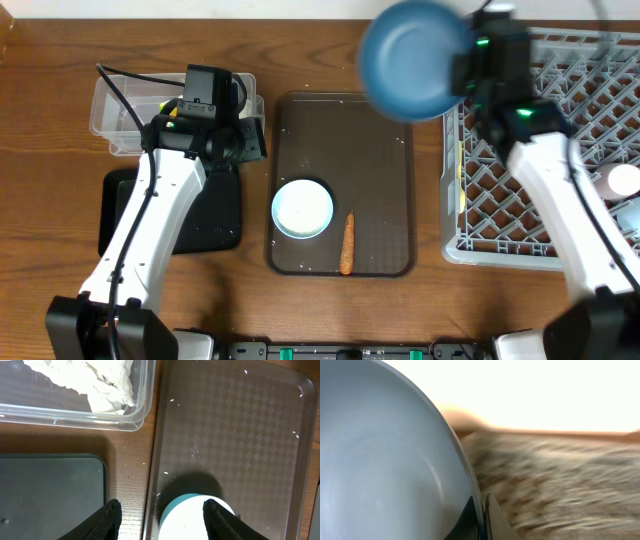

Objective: Sort waste into correct bins and load items into the dishwasher rack
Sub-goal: 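Lift the blue plate and place it upright in the dish rack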

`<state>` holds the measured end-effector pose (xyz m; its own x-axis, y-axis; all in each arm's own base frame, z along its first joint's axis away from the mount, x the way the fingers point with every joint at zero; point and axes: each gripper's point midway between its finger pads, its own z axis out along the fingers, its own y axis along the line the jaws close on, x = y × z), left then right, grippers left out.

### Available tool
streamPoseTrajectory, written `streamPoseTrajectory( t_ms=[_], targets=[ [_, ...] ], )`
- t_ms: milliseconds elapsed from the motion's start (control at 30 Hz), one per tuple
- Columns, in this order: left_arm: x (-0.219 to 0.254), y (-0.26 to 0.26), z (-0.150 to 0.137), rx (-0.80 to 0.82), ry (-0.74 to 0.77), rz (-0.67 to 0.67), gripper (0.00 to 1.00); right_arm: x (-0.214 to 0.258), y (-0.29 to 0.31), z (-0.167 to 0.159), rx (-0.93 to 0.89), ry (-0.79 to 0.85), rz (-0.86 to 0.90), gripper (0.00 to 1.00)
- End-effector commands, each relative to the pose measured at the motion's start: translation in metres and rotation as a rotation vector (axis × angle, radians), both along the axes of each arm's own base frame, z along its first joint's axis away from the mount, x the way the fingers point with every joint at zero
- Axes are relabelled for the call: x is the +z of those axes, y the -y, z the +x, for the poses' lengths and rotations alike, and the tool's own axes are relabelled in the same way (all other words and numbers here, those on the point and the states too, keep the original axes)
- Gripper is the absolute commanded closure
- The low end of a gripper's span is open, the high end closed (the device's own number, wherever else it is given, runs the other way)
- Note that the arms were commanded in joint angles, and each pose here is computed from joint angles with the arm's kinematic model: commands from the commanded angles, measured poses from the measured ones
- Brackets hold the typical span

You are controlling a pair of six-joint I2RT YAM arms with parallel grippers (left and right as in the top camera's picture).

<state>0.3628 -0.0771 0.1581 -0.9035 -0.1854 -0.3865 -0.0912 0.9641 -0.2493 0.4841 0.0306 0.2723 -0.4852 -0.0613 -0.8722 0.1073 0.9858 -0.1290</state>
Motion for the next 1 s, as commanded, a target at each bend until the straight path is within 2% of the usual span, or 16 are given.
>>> streamPoseTrajectory(
  t_ms=[0,167,400,633,967],
  targets=[
    [0.002,-0.001,0.001,-0.001,0.007,0.01,0.45,0.035,0.076,-0.011,-0.203,0.008,-0.357,0.99],
    [0.002,-0.001,0.001,-0.001,0.006,0.01,0.45,0.06,0.146,-0.02,-0.337,-0.013,-0.571,0.99],
    [0.002,-0.001,0.001,-0.001,0.006,0.01,0.45,0.081,0.235,-0.039,-0.513,-0.011,-0.665,0.99],
    [0.002,-0.001,0.001,-0.001,0.006,0.01,0.45,0.063,0.312,-0.058,-0.585,-0.201,-0.852,0.99],
    [0.002,-0.001,0.001,0.0,0.006,0.01,0.45,0.045,0.378,-0.059,-0.729,-0.274,-1.028,0.99]
  ],
)
